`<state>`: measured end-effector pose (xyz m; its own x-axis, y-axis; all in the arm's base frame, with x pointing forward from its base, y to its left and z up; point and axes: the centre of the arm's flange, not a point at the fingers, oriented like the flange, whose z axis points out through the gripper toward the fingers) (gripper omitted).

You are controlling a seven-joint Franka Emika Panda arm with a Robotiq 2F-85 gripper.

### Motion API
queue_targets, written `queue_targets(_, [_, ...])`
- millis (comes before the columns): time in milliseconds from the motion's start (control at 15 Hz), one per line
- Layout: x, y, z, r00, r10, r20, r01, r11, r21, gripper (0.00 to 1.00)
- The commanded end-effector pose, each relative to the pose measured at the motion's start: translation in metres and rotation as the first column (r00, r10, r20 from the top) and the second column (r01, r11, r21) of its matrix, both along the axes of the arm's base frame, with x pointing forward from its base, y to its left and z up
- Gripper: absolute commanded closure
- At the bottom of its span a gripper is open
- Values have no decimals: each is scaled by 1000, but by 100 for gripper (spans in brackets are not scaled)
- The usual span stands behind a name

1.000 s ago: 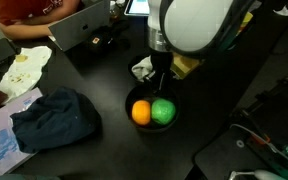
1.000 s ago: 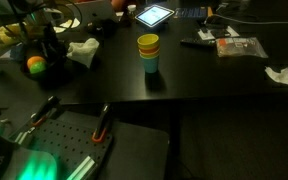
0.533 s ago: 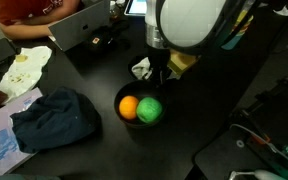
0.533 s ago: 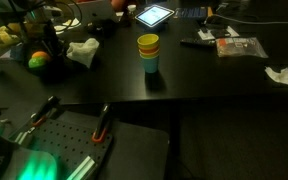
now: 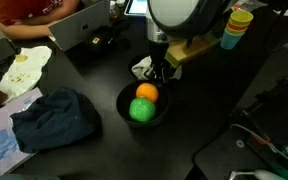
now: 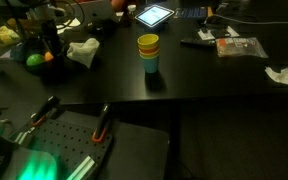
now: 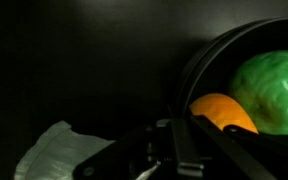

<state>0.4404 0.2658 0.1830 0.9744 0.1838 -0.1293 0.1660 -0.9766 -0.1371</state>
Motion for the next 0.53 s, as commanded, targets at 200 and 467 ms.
queue_targets(200, [19,-15,57,996,-85,-31,85,996,-11,97])
queue_targets(467, [32,-31,94,993,-120,7,120,992,-43,97])
